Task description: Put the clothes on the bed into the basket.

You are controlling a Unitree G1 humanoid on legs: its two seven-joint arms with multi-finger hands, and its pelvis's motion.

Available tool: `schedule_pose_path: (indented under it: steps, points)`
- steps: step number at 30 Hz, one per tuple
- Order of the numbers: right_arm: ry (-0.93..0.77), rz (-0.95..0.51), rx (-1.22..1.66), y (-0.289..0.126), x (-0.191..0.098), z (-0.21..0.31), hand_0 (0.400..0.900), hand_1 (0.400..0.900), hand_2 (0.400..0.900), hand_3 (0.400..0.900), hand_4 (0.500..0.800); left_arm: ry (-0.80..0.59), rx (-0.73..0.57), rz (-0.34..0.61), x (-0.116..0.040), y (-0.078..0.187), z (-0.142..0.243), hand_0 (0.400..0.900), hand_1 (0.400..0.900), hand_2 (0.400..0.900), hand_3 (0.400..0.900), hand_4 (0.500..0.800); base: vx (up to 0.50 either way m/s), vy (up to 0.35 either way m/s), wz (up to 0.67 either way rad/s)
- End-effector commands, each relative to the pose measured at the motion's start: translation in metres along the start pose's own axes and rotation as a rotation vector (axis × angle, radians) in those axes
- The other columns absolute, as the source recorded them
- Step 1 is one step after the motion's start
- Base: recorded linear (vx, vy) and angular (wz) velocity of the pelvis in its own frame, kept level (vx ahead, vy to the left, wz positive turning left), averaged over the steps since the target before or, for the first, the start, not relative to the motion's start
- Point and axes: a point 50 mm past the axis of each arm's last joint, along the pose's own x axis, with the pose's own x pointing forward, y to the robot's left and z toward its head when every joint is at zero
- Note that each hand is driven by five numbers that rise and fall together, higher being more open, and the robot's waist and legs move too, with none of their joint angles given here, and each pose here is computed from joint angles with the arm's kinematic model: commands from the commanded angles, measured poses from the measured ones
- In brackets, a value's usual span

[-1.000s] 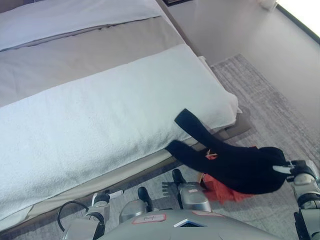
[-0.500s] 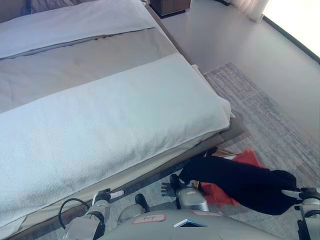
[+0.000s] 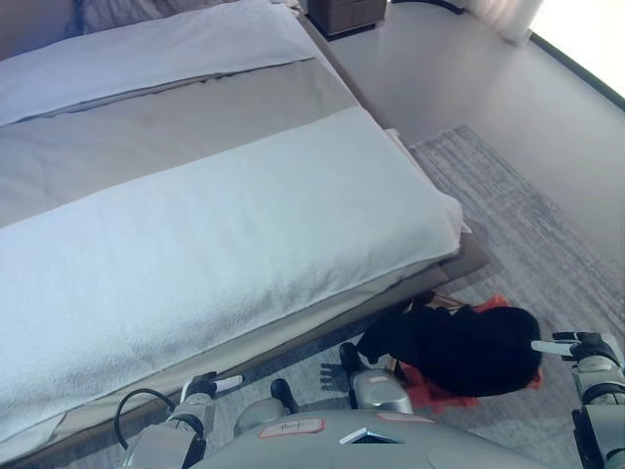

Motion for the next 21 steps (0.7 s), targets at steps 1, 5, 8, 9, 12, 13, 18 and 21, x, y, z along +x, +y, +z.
schedule_pose_path:
  steps: [1,5,8,9,12,13,18,21]
  points:
    - [-0.136,-0.132,-0.013,-0.043,0.001,0.046,0.900,0.900,0.900,0.900,0.800,-0.017,0.024,0.061,0.002,0.018,0.009,0.900,0.900,0.900,0.900,0.800,0.000,0.000,0.00]
    - [-0.152,-0.124,-0.030,-0.040,0.000,0.052,0.900,0.900,0.900,0.900,0.800,-0.018,0.022,0.061,0.002,0.018,0.009,0.900,0.900,0.900,0.900,0.800,-0.001,-0.004,0.01]
    - [-0.149,-0.112,-0.035,-0.036,0.000,0.052,0.900,0.900,0.900,0.900,0.800,-0.018,0.021,0.060,0.002,0.017,0.009,0.900,0.900,0.900,0.900,0.800,0.002,-0.016,0.05]
    - [-0.146,-0.108,-0.039,-0.034,0.000,0.052,0.900,0.900,0.900,0.900,0.800,-0.019,0.021,0.061,0.002,0.017,0.010,0.900,0.900,0.900,0.900,0.800,0.004,-0.013,0.05]
    - [-0.149,-0.099,-0.045,-0.030,0.000,0.053,0.900,0.900,0.900,0.900,0.800,-0.016,0.021,0.062,0.002,0.017,0.009,0.900,0.900,0.900,0.900,0.800,0.001,-0.004,0.01]
    - [-0.168,-0.093,-0.040,-0.028,0.000,0.057,0.900,0.900,0.900,0.900,0.800,-0.014,0.018,0.064,0.002,0.017,0.009,0.900,0.900,0.900,0.900,0.800,0.000,0.000,0.00]
    - [-0.364,0.080,-0.037,0.016,-0.013,0.092,0.900,0.900,0.900,0.900,0.800,-0.039,0.003,0.051,0.002,0.015,0.014,0.900,0.900,0.900,0.900,0.800,-0.012,-0.007,-0.05]
    - [-0.373,0.225,-0.106,0.049,-0.019,0.088,0.900,0.900,0.900,0.900,0.800,-0.062,0.027,0.020,0.002,0.015,0.018,0.900,0.900,0.900,0.900,0.800,-0.003,-0.010,0.05]
